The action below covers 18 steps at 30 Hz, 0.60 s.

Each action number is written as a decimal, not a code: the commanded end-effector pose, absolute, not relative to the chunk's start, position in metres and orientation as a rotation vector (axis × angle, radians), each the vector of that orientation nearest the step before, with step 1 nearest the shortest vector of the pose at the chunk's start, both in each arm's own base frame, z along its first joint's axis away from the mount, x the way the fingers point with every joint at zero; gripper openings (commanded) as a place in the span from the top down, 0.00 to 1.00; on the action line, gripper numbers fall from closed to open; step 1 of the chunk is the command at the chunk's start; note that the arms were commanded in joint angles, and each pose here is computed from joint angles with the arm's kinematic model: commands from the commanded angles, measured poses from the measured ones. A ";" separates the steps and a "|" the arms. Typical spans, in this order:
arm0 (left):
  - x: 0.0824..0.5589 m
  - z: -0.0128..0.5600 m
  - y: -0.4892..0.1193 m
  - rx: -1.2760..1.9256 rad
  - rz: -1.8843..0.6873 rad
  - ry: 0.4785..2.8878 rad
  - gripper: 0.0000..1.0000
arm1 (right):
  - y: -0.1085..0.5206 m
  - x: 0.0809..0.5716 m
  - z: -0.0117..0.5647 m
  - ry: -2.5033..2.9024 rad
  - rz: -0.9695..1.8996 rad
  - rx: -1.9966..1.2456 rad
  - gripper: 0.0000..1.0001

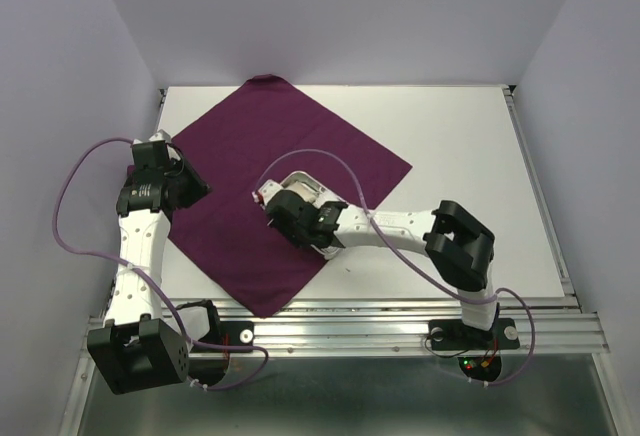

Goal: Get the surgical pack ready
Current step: Move the container to the center of the board.

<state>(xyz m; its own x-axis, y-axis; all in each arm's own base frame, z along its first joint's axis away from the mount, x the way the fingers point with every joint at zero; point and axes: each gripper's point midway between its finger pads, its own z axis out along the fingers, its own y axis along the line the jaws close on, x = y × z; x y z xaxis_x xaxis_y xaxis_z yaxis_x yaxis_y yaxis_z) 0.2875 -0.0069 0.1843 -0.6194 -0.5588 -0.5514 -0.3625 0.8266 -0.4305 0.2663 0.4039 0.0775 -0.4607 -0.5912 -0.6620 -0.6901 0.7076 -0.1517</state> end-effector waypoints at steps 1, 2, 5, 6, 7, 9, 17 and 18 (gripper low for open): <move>0.292 0.198 0.003 -0.666 -0.296 2.270 0.70 | 0.472 0.249 0.131 1.956 0.337 -1.041 0.99; 0.293 0.198 0.004 -0.673 -0.289 2.275 0.70 | 0.479 0.241 0.131 1.935 0.341 -1.066 0.99; 0.296 0.207 0.005 -0.672 -0.290 2.258 0.70 | 0.501 0.211 0.127 1.838 0.305 -1.202 0.99; 0.297 0.208 0.005 -0.674 -0.292 2.254 0.70 | 0.510 0.198 0.129 1.812 0.317 -1.231 0.99; 0.297 0.209 0.004 -0.674 -0.295 2.252 0.70 | 0.514 0.193 0.126 1.799 0.315 -1.254 0.99; 0.297 0.210 0.004 -0.674 -0.295 2.251 0.70 | 0.520 0.185 0.124 1.748 0.293 -1.290 0.99; 0.298 0.216 0.008 -0.674 -0.274 2.237 0.70 | 0.511 0.180 0.124 1.714 0.228 -1.265 0.42; 0.299 0.215 0.007 -0.676 -0.278 2.240 0.70 | 0.507 0.183 0.126 1.716 0.211 -1.244 0.34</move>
